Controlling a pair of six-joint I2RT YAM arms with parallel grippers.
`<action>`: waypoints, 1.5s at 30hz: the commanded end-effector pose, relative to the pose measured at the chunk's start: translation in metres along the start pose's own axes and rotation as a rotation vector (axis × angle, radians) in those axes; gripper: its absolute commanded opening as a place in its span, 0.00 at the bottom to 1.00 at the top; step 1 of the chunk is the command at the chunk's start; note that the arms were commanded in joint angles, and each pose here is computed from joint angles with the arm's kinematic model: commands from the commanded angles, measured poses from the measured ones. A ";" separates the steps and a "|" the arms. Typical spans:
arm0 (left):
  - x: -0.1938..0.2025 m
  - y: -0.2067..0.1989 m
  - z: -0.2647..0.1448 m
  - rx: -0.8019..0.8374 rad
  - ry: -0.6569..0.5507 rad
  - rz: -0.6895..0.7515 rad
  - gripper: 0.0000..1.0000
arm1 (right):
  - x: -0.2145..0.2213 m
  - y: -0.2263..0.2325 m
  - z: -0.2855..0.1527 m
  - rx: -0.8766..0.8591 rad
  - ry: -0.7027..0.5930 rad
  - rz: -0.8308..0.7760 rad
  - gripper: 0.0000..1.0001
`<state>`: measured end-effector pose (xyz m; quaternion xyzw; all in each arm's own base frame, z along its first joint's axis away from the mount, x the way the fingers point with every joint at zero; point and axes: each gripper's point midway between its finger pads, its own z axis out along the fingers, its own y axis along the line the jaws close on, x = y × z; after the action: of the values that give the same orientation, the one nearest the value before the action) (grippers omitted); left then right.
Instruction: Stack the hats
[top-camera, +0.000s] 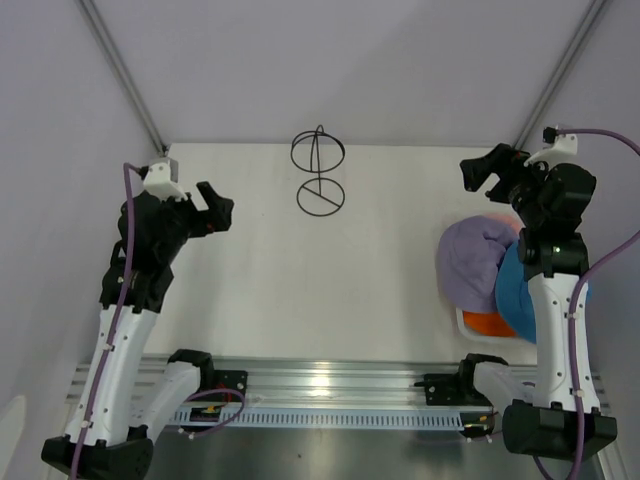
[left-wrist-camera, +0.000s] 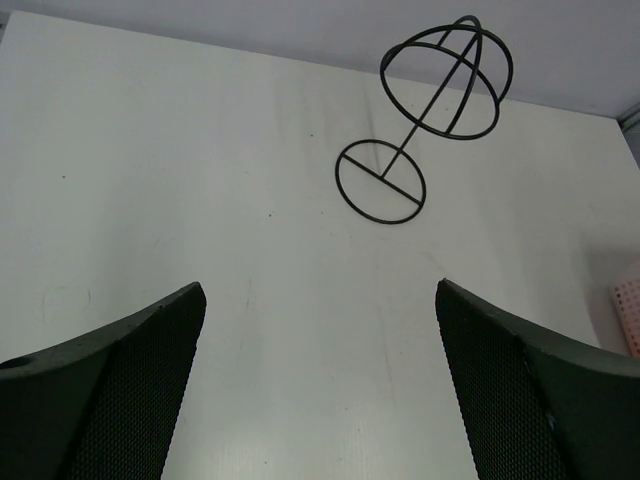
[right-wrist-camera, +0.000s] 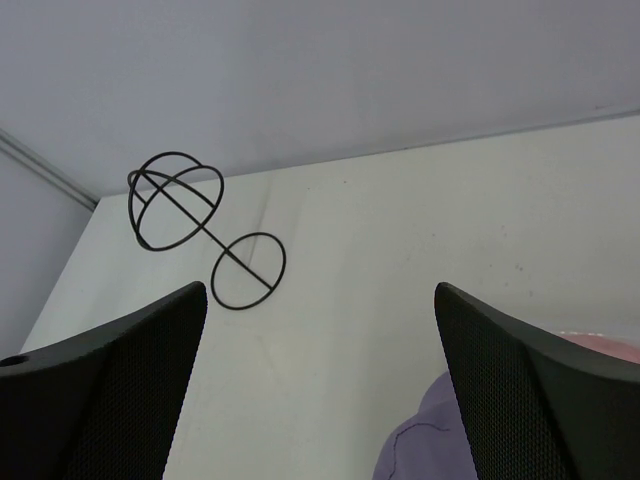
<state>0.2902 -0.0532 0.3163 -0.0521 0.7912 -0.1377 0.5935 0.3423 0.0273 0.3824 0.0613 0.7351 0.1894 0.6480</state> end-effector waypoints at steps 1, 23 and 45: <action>-0.015 -0.013 -0.009 0.062 -0.035 0.011 0.99 | -0.030 0.021 0.000 -0.081 -0.075 -0.026 1.00; -0.004 -0.125 0.204 0.329 0.246 0.152 0.88 | 0.020 0.017 0.022 -0.073 0.003 -0.038 1.00; 0.045 -0.093 0.276 0.010 0.296 -0.124 0.83 | 0.049 0.008 0.025 -0.059 0.068 -0.031 1.00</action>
<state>0.5189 -0.1960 0.2303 -0.0460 0.8704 -0.1816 0.4553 0.3561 0.0543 0.3245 0.0347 0.7656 0.2041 0.6091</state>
